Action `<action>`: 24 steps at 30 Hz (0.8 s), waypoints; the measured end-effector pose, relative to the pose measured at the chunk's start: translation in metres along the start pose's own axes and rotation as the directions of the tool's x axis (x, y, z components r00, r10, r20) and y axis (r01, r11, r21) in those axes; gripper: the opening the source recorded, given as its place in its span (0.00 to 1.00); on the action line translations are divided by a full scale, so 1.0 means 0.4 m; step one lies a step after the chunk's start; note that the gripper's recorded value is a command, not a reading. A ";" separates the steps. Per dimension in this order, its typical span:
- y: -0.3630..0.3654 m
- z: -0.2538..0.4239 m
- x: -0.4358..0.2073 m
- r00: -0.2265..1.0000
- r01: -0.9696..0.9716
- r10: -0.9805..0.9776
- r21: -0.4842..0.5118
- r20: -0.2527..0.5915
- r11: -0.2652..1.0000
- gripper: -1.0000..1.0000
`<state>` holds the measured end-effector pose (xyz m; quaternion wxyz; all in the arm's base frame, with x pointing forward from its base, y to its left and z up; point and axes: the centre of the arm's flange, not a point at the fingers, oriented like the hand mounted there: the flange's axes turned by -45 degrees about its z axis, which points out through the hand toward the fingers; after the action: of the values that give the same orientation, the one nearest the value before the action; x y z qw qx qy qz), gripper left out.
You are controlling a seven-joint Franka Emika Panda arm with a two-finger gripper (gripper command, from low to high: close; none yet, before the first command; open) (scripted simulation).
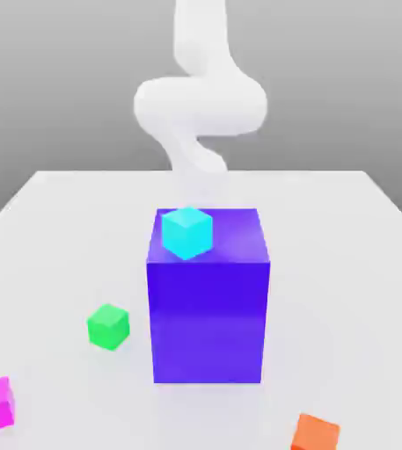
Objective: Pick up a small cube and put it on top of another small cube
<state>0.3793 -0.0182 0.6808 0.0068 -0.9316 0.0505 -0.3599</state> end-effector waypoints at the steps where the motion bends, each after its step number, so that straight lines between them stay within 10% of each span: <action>1: 0.020 0.048 0.004 0.999 -0.037 0.037 -0.013 0.026 0.999 0.50; 24: 0.611 0.905 -0.428 0.529 -0.627 0.798 -0.501 0.288 0.597 0.50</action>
<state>0.4745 -0.2531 0.2858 0.0087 -0.8693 0.4900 -0.0638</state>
